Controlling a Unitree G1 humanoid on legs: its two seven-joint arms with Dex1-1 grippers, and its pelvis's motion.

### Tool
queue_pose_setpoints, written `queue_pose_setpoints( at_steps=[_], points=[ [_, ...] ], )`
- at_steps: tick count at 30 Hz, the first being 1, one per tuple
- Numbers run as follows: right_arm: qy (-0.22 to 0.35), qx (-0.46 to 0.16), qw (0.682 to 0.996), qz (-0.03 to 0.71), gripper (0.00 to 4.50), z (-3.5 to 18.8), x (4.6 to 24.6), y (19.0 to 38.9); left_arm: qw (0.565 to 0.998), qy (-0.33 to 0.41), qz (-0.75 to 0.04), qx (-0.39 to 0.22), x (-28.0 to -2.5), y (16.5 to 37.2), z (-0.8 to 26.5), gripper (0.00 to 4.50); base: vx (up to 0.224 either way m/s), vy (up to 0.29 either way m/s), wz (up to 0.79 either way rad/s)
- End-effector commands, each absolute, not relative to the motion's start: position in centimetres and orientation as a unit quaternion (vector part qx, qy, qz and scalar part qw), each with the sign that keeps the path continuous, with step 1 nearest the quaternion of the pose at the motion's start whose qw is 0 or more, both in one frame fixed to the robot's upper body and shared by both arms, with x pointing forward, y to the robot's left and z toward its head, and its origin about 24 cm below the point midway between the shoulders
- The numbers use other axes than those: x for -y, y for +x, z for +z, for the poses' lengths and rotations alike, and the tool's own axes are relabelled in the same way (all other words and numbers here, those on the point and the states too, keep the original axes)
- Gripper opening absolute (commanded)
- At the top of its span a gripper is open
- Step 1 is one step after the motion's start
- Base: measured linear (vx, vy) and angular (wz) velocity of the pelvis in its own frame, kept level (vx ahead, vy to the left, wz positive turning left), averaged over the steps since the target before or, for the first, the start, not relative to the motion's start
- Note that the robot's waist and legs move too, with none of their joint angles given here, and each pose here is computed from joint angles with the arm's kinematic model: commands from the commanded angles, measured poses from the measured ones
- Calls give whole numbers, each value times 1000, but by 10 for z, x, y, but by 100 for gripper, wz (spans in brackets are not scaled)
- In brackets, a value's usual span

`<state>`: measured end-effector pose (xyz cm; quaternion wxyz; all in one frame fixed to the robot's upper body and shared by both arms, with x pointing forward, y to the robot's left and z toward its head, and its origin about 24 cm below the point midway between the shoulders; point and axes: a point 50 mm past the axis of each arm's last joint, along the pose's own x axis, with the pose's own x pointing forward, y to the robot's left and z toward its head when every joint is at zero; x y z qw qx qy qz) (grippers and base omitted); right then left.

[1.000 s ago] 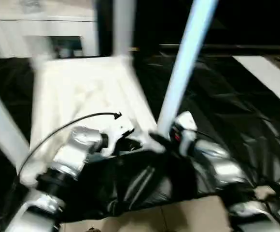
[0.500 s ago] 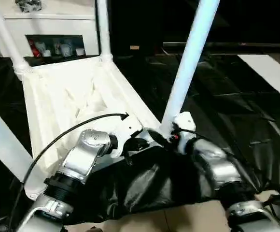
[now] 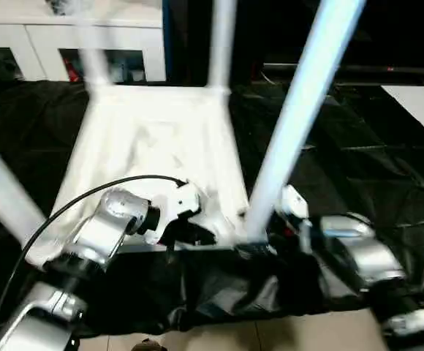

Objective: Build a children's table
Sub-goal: Rotate leg to tighten

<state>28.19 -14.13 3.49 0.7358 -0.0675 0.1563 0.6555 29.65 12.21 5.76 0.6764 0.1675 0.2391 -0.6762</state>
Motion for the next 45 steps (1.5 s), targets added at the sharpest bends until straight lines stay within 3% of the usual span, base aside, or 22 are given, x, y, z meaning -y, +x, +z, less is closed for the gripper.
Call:
queue_pose_setpoints(
  at_steps=[1,9,13,20,21,25,28,34,35,38,39,43,45],
  points=[
    [-63,-163,680,712,330,30,120,269,670,179,-689,-212,-108,301,67,0,0,0,0],
    [-56,-175,664,725,271,25,113,265,674,177,-686,-212,-108,302,65,0,0,0,0],
    [-39,-172,676,716,263,25,112,267,678,176,-681,-213,-110,302,62,0,0,0,0],
    [-35,-160,825,541,256,15,107,295,753,173,-602,-202,-109,313,64,0,0,0,0],
    [-24,-163,866,472,256,12,105,303,774,166,-578,-198,-103,314,65,0,0,0,0],
    [5,-164,901,402,254,10,99,308,792,157,-557,-194,-94,312,65,0,0,0,0],
    [32,-150,933,325,253,11,78,308,807,128,-544,-190,-71,302,62,0,0,0,0],
    [19,-121,930,346,253,21,70,308,800,119,-558,-185,-61,297,60,0,0,0,0],
    [21,-118,932,343,309,23,73,310,799,121,-560,-183,-61,298,60,0,0,0,0],
    [-1,-114,935,336,329,27,84,315,795,128,-565,-182,-64,299,62,0,0,0,0],
    [-9,-112,936,335,358,28,86,316,794,131,-566,-181,-65,299,62,0,0,0,0],
    [-16,-104,924,368,367,33,95,316,781,135,-582,-180,-71,297,64,0,0,0,0],
    [-40,-99,900,423,367,38,102,312,766,142,-600,-184,-79,298,64,0,0,0,0]
  ],
)
